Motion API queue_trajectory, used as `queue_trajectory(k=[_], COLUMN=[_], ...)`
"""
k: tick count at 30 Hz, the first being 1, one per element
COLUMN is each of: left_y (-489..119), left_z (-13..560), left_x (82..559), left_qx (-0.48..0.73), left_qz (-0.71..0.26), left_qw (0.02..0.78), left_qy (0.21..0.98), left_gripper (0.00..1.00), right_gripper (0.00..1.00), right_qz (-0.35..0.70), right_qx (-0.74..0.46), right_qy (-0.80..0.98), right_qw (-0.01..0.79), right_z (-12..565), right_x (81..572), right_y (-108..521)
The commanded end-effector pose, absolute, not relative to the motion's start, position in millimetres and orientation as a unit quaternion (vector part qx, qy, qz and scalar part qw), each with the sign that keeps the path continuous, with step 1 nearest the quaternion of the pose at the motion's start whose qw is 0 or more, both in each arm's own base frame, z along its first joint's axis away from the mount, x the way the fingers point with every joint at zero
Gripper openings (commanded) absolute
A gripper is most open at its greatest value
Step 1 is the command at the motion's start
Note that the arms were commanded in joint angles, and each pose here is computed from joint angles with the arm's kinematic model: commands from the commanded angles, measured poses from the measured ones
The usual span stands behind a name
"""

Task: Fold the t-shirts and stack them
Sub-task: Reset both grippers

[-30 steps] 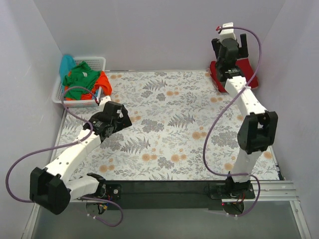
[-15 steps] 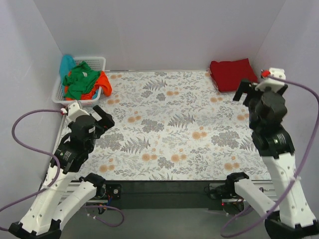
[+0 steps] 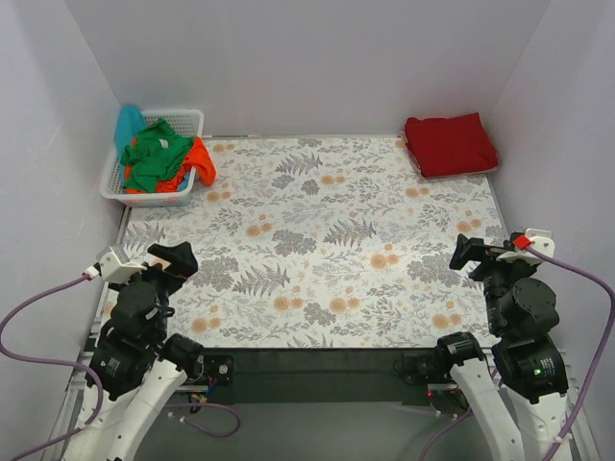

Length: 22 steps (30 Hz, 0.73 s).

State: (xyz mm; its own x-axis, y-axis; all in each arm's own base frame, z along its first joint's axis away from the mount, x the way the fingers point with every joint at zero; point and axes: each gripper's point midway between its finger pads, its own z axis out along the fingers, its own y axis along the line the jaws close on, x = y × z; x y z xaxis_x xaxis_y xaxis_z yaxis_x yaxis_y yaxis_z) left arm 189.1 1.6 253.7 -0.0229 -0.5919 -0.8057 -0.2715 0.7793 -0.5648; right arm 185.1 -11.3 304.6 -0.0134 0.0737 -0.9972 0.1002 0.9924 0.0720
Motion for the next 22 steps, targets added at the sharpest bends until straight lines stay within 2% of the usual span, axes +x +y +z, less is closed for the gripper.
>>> queue_trajectory(k=[1,22], left_y=[7.3,4.6], left_z=[260.0,253.0], left_x=[192.6,195.7], left_qx=[-0.31,-0.309], left_qz=[-0.124,-0.122], left_qw=[0.653,0.646], left_qy=[0.68,0.687], left_gripper=[0.98,0.98], right_gripper=[0.98,0.98], right_qz=[0.013,0.054], right_qx=[0.055,0.031], right_qy=[0.704,0.704], right_qw=[0.708,0.708], right_z=[305.0,291.6], right_x=[189.1,198.4], right_y=[-2.7,16.7])
